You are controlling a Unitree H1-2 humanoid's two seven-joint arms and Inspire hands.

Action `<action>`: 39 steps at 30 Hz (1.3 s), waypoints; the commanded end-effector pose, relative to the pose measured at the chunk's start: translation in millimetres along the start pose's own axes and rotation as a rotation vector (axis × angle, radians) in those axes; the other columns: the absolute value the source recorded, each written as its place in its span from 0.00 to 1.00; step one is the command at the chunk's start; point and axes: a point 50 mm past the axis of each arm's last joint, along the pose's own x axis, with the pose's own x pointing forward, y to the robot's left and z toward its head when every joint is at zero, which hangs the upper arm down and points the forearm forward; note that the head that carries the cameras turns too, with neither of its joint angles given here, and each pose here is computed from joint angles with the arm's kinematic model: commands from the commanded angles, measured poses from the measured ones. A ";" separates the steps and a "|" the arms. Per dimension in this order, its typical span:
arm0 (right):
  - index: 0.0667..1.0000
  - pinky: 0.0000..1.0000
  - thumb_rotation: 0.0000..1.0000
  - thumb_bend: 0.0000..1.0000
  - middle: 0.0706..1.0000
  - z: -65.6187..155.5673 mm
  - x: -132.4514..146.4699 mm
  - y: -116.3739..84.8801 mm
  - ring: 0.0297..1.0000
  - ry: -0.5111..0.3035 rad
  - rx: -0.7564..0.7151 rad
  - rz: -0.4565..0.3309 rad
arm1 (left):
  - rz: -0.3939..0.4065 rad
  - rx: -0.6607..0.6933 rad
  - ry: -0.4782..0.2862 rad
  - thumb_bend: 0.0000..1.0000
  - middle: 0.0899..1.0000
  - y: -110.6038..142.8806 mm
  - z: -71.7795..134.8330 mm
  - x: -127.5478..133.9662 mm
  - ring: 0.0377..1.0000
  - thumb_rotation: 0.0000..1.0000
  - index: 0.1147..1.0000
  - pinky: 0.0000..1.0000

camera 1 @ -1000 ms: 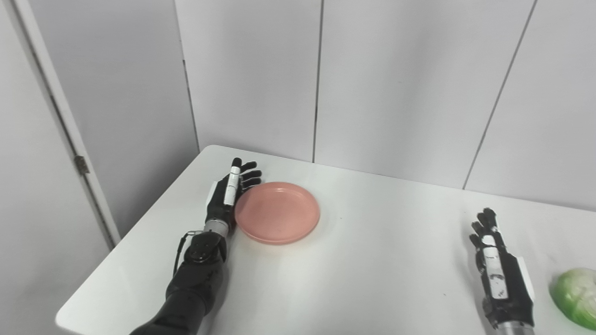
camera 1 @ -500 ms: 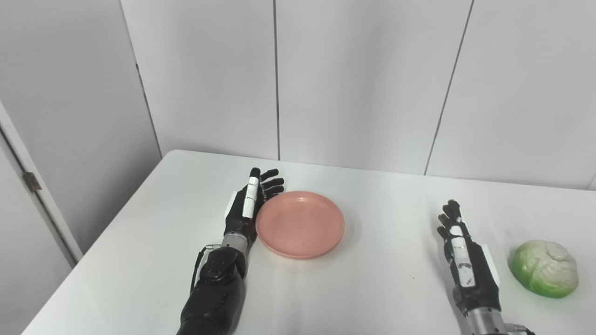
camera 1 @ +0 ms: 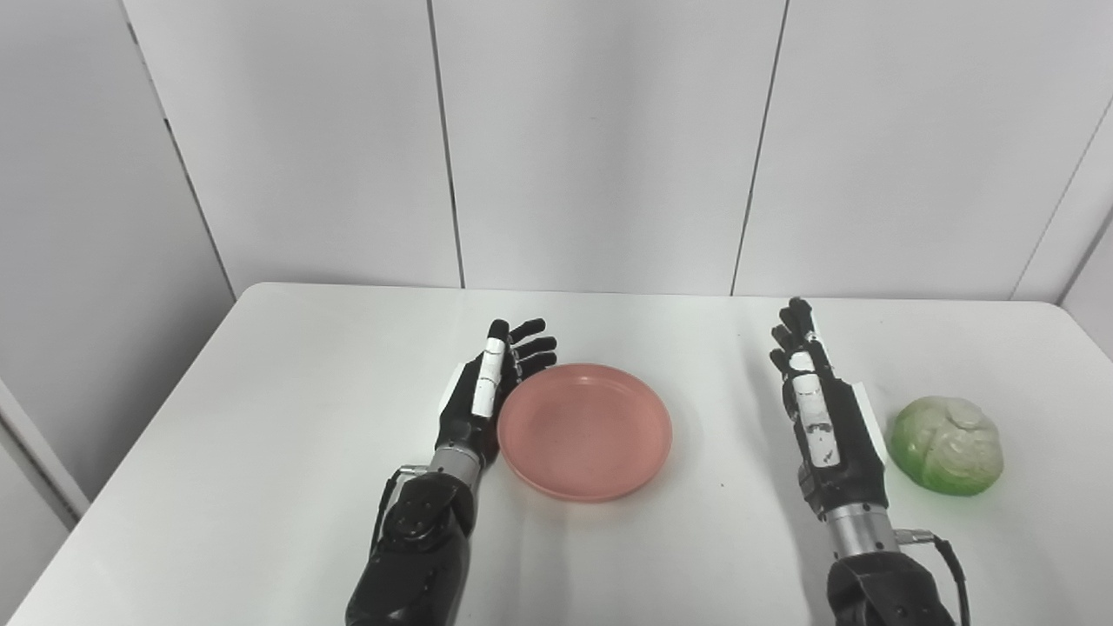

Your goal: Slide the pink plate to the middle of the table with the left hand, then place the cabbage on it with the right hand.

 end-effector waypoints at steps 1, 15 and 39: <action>1.00 1.00 0.96 0.71 1.00 23.8 12.3 5.2 1.00 -0.087 -0.013 0.007 | -0.025 -0.010 0.018 0.84 0.72 -8.3 -8.0 -7.3 0.75 1.00 0.70 0.80; 0.97 0.88 0.68 0.85 0.97 93.0 26.1 -73.6 0.96 -0.004 -0.743 0.049 | -0.054 -0.033 0.026 0.83 0.73 -25.4 -13.6 -13.1 0.75 1.00 0.71 0.80; 0.94 0.95 0.49 1.00 0.92 77.0 42.6 -158.4 0.92 0.333 -1.392 0.146 | -0.054 -0.022 0.004 0.84 0.76 10.1 -9.6 -13.8 0.79 1.00 0.74 0.84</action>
